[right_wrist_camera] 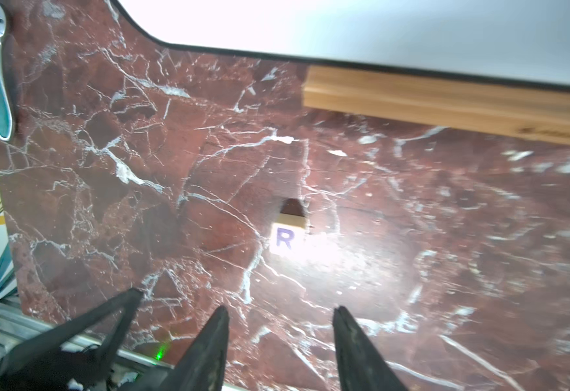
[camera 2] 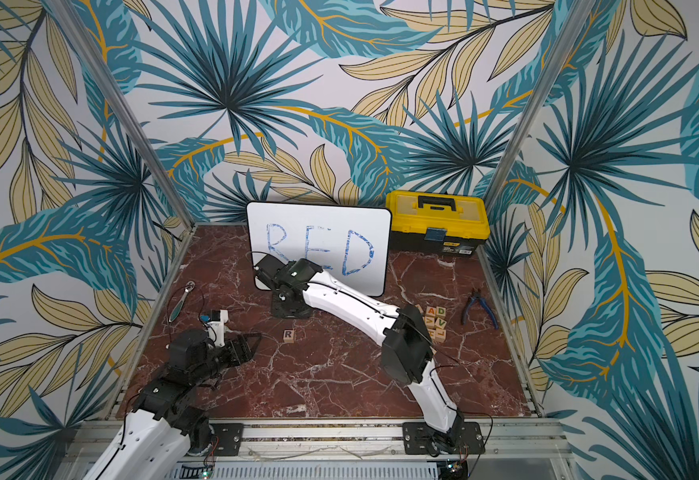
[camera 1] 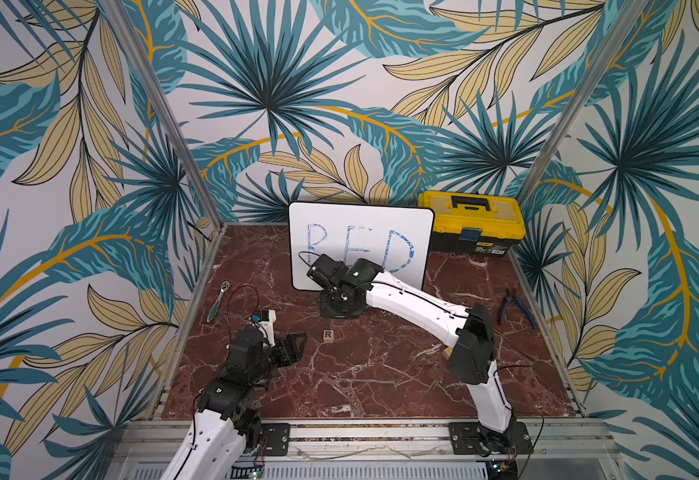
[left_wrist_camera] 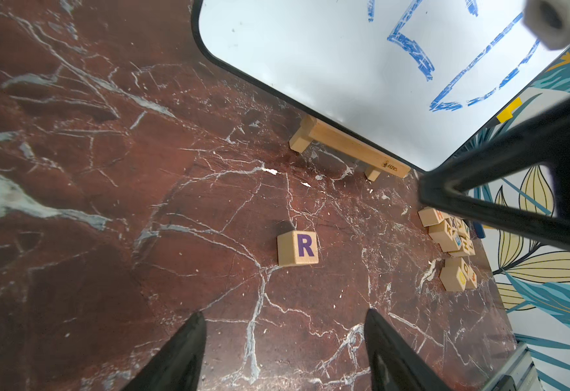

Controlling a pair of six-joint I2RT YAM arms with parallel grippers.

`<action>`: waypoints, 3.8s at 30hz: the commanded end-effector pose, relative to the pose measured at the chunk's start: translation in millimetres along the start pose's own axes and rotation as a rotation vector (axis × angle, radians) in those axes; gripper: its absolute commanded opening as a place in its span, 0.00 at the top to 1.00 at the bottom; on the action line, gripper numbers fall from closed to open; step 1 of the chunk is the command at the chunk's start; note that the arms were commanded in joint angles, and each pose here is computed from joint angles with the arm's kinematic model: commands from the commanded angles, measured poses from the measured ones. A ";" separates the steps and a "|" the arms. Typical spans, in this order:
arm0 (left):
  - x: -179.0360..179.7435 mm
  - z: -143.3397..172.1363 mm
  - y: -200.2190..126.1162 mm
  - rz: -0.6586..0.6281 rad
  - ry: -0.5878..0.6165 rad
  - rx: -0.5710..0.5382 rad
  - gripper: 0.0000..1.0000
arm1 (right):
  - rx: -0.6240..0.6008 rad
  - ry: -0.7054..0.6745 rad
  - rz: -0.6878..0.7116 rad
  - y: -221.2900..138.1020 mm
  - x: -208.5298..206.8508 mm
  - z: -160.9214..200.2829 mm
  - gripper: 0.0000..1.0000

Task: Assemble the uppercase word "red" with letter blocks
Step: Pick up the letter block from the center of the board.

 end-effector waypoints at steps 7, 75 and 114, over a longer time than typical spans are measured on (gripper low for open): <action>-3.8 -10.3 11.9 -0.001 0.089 0.033 0.26 | -0.326 -0.024 0.152 -51.9 -118.7 -19.5 0.50; -27.2 -21.9 28.1 0.184 0.234 -0.045 0.26 | 0.006 -0.104 0.395 6.7 -337.1 -58.9 0.56; -27.2 -22.3 29.9 0.183 0.234 -0.036 0.26 | 0.121 -0.188 0.366 30.1 -341.9 -44.5 0.57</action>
Point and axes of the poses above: each gripper's point midway between its finger pads, its own y axis out along the fingers, its own x axis along the line the jaws close on, z = x × y, the point moved 8 cm from there along -y, back along the fingers, and after that the axes turned 13 degrees about y, right-handed, at the moved point
